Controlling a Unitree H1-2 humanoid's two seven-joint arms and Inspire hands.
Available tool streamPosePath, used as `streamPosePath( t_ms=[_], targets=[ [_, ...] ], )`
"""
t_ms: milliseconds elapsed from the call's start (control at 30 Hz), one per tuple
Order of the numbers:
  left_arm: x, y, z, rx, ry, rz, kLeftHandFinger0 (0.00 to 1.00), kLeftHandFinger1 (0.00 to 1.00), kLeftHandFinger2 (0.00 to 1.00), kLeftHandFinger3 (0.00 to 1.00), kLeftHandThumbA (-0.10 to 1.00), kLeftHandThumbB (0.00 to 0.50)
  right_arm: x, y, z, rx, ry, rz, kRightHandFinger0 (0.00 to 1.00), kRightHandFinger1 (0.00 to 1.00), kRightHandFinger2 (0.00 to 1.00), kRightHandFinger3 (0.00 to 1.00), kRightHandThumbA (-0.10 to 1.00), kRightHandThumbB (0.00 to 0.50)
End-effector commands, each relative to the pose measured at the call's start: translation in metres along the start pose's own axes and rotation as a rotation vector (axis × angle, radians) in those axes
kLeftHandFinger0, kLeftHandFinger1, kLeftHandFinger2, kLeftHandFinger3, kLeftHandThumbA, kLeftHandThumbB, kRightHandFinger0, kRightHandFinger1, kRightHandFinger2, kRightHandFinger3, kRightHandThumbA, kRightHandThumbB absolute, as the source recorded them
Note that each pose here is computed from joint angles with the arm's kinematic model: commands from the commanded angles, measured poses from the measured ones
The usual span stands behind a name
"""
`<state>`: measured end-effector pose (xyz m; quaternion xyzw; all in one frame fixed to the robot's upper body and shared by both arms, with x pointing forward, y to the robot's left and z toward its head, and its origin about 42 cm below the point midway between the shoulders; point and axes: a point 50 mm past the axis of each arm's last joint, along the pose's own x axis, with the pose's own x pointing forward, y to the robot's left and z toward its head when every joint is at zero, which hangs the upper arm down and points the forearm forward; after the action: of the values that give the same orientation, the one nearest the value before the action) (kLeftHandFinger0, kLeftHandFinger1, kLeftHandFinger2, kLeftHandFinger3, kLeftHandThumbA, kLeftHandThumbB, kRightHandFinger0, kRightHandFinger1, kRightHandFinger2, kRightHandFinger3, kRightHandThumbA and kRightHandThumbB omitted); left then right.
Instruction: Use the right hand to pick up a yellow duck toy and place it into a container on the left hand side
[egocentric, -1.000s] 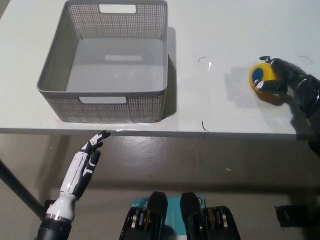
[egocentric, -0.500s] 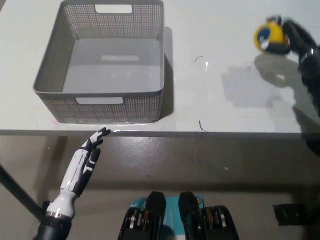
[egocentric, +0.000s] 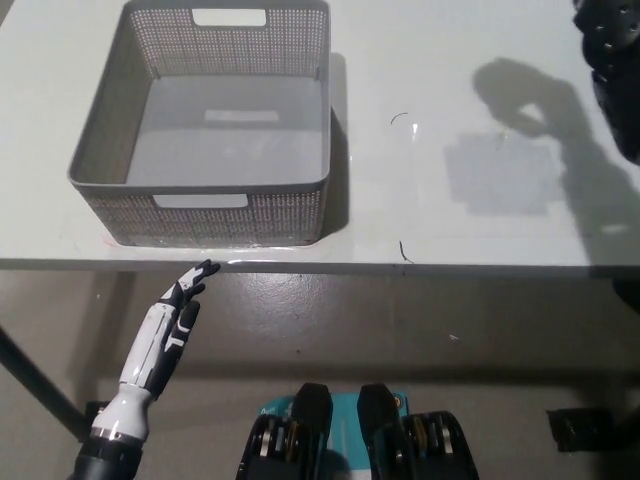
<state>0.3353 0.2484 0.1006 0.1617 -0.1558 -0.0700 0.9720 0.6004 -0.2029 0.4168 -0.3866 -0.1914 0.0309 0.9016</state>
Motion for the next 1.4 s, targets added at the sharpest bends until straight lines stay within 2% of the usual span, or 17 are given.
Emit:
streamPosePath(
  t_ms=[0, 200, 300, 400, 633, 700, 767, 1000, 1067, 1100, 1133, 1167, 1200, 1233, 1267, 1300, 1367],
  targets=[
    [-0.001, 0.008, 0.004, 0.011, -0.041, 0.01, 1.0, 1.0, 1.0, 1.0, 1.0, 0.5, 0.022, -0.009, 0.074, 0.033, -0.186, -0.063, 0.01, 0.45, 0.76, 0.79, -0.1, 0.177],
    [-0.002, 0.005, 0.004, 0.012, -0.04, -0.001, 1.0, 1.0, 1.0, 1.0, 1.0, 0.5, 0.029, 0.029, 0.11, 0.116, -0.19, 0.001, 0.01, 0.45, 0.79, 0.86, -0.1, 0.167],
    [-0.001, 0.004, 0.004, 0.003, -0.039, -0.002, 1.0, 1.0, 1.0, 1.0, 1.0, 0.5, 0.029, 0.053, 0.128, 0.144, -0.188, 0.037, 0.0, 0.39, 0.76, 0.79, -0.1, 0.176],
    [0.0, 0.004, 0.004, 0.008, -0.041, -0.01, 1.0, 1.0, 1.0, 1.0, 1.0, 0.5, 0.027, 0.08, 0.148, 0.2, -0.192, 0.074, 0.0, 0.39, 0.77, 0.75, -0.1, 0.185],
    [0.002, 0.003, 0.003, 0.007, -0.04, -0.026, 1.0, 1.0, 1.0, 1.0, 1.0, 0.5, 0.02, 0.12, 0.17, 0.245, -0.195, 0.138, 0.0, 0.39, 0.74, 0.77, -0.1, 0.183],
    [0.003, 0.002, 0.004, 0.008, -0.044, -0.026, 1.0, 1.0, 1.0, 1.0, 1.0, 0.5, 0.018, 0.129, 0.175, 0.247, -0.178, 0.15, 0.0, 0.43, 0.81, 0.82, -0.1, 0.175],
    [0.003, 0.002, 0.004, 0.007, -0.044, -0.027, 1.0, 1.0, 1.0, 1.0, 1.0, 0.5, 0.015, 0.138, 0.178, 0.242, -0.17, 0.161, 0.0, 0.45, 0.83, 0.84, -0.1, 0.167],
    [0.006, 0.001, 0.007, 0.02, -0.057, -0.032, 1.0, 1.0, 1.0, 1.0, 1.0, 0.5, -0.001, 0.177, 0.172, 0.241, -0.133, 0.23, 0.0, 0.47, 0.84, 0.9, -0.1, 0.163],
    [0.007, 0.002, 0.008, 0.021, -0.061, -0.032, 1.0, 1.0, 1.0, 1.0, 1.0, 0.5, -0.002, 0.182, 0.169, 0.232, -0.105, 0.248, 0.01, 0.51, 0.87, 0.93, -0.1, 0.162],
    [0.007, 0.003, 0.009, 0.021, -0.063, -0.03, 1.0, 1.0, 1.0, 1.0, 1.0, 0.5, -0.003, 0.183, 0.167, 0.226, -0.087, 0.245, 0.09, 0.59, 0.93, 0.99, -0.1, 0.191],
    [0.007, 0.003, 0.009, 0.021, -0.065, -0.03, 1.0, 1.0, 1.0, 1.0, 1.0, 0.5, -0.003, 0.184, 0.165, 0.219, -0.077, 0.242, 0.35, 0.8, 1.0, 1.0, -0.1, 0.176],
    [0.008, 0.004, 0.009, 0.024, -0.066, -0.031, 1.0, 1.0, 1.0, 1.0, 1.0, 0.5, -0.003, 0.184, 0.163, 0.213, -0.062, 0.254, 0.62, 1.0, 1.0, 1.0, 0.08, 0.265],
    [0.009, 0.003, 0.01, 0.025, -0.068, -0.032, 1.0, 1.0, 1.0, 1.0, 1.0, 0.5, -0.003, 0.184, 0.16, 0.198, -0.055, 0.282, 0.97, 1.0, 1.0, 1.0, 0.41, 0.331],
    [0.01, 0.003, 0.01, 0.029, -0.069, -0.032, 1.0, 1.0, 1.0, 1.0, 1.0, 0.5, -0.003, 0.185, 0.158, 0.176, -0.042, 0.327, 1.0, 1.0, 1.0, 1.0, 0.6, 0.377],
    [0.009, 0.004, 0.01, 0.034, -0.068, -0.032, 1.0, 1.0, 1.0, 1.0, 1.0, 0.5, -0.004, 0.186, 0.157, 0.165, -0.028, 0.354, 1.0, 1.0, 1.0, 1.0, 0.64, 0.4],
    [0.009, 0.004, 0.01, 0.035, -0.068, -0.034, 1.0, 1.0, 1.0, 1.0, 1.0, 0.5, -0.004, 0.187, 0.156, 0.133, -0.024, 0.381, 1.0, 1.0, 1.0, 1.0, 0.77, 0.458],
    [0.009, 0.005, 0.01, 0.04, -0.07, -0.034, 1.0, 1.0, 1.0, 1.0, 1.0, 0.5, -0.004, 0.186, 0.153, 0.114, -0.028, 0.395, 1.0, 1.0, 1.0, 1.0, 0.85, 0.48]
  ],
)
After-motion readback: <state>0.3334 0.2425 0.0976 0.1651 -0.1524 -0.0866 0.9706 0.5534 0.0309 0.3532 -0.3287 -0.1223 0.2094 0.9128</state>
